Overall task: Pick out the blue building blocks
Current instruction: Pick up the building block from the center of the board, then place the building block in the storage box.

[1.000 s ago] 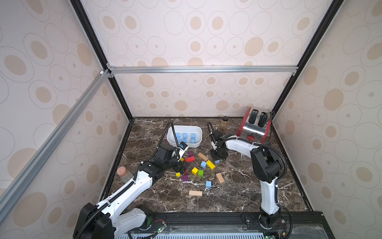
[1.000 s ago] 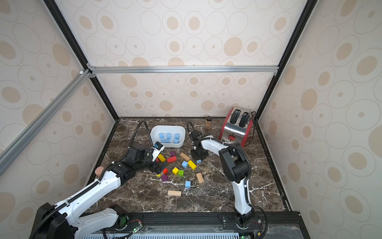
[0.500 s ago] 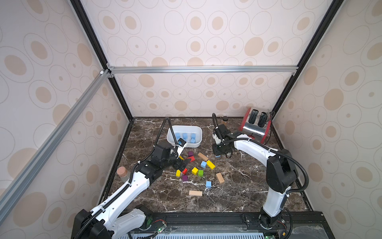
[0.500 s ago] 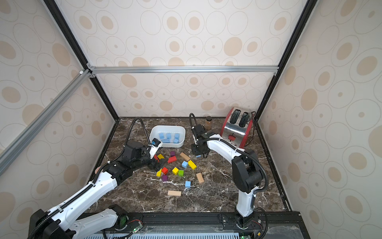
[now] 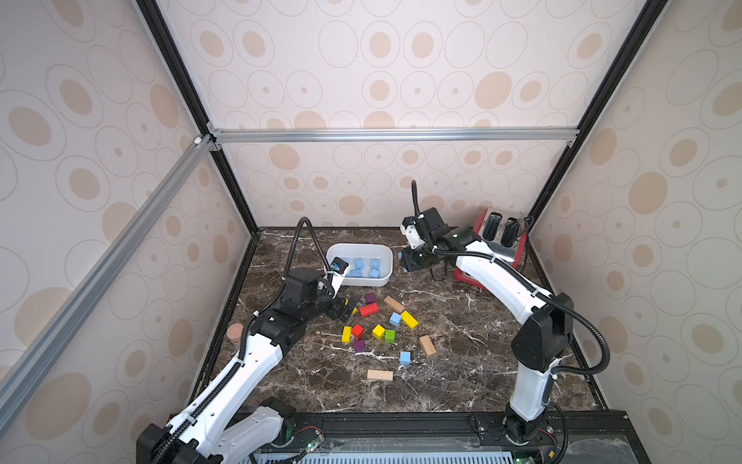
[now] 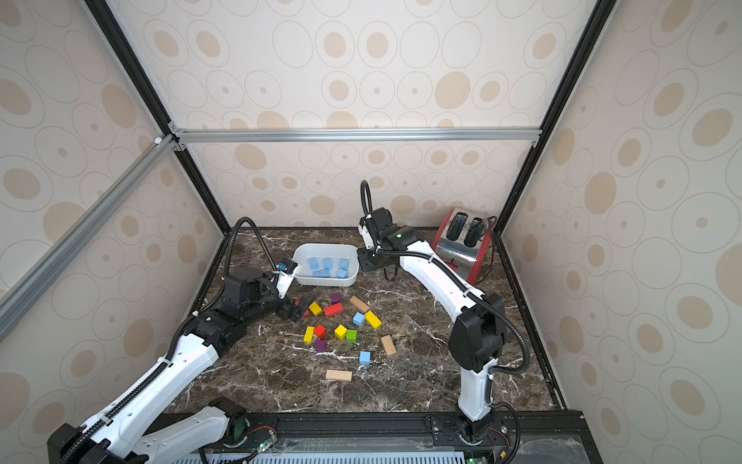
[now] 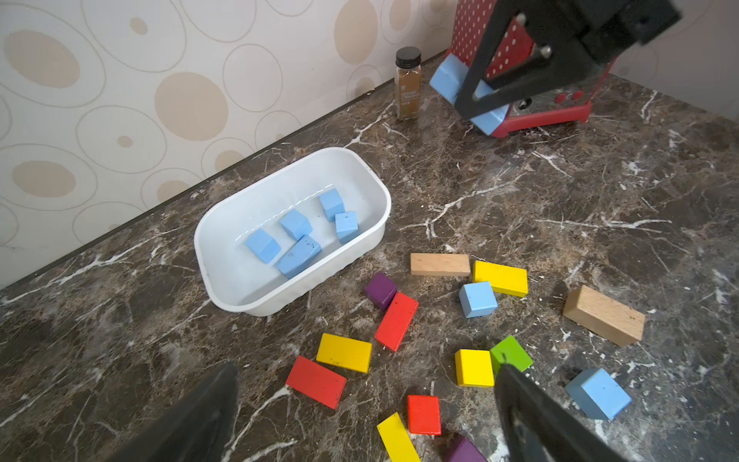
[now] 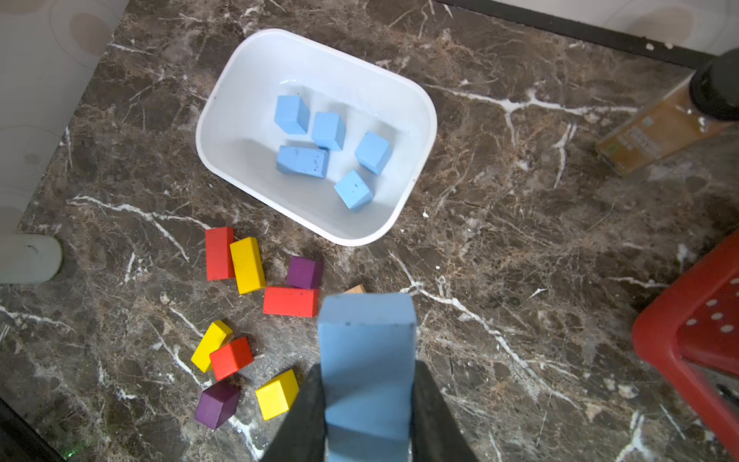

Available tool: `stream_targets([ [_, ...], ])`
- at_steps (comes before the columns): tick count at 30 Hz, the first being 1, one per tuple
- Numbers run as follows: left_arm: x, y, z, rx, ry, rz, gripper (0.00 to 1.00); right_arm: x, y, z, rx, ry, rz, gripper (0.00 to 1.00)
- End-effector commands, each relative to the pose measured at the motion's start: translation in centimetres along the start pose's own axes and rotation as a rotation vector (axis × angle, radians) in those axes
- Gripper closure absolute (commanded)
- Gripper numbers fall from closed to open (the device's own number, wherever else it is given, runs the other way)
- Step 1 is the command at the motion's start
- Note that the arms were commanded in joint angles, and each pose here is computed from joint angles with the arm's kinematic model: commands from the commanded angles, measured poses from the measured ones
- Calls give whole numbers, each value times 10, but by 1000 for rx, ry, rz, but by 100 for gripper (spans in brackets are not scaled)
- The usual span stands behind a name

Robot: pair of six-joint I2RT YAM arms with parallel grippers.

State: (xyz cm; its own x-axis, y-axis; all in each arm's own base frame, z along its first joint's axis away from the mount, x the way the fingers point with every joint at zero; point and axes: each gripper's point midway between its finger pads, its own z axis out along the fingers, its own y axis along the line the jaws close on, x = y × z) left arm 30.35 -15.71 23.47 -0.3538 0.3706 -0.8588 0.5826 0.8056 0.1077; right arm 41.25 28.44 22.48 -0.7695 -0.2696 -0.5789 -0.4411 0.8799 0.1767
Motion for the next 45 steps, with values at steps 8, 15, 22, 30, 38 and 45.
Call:
stream_targets([
  [8,-15,17,-10,-57,-29,35,1,-22,35,26,-58,32,-79,100],
  [15,-9,25,-2,-59,-29,7,1,-37,51,45,-80,8,-100,100],
  [22,-1,31,8,-50,-17,-16,1,-43,57,72,-97,-6,-71,100],
  [30,9,38,21,-49,-5,-56,1,-41,51,104,-32,-1,-67,100],
  [38,19,42,27,-43,11,-72,1,-26,22,138,144,31,-78,100],
  [45,25,43,31,-44,21,-82,1,-13,5,164,251,58,-72,100],
])
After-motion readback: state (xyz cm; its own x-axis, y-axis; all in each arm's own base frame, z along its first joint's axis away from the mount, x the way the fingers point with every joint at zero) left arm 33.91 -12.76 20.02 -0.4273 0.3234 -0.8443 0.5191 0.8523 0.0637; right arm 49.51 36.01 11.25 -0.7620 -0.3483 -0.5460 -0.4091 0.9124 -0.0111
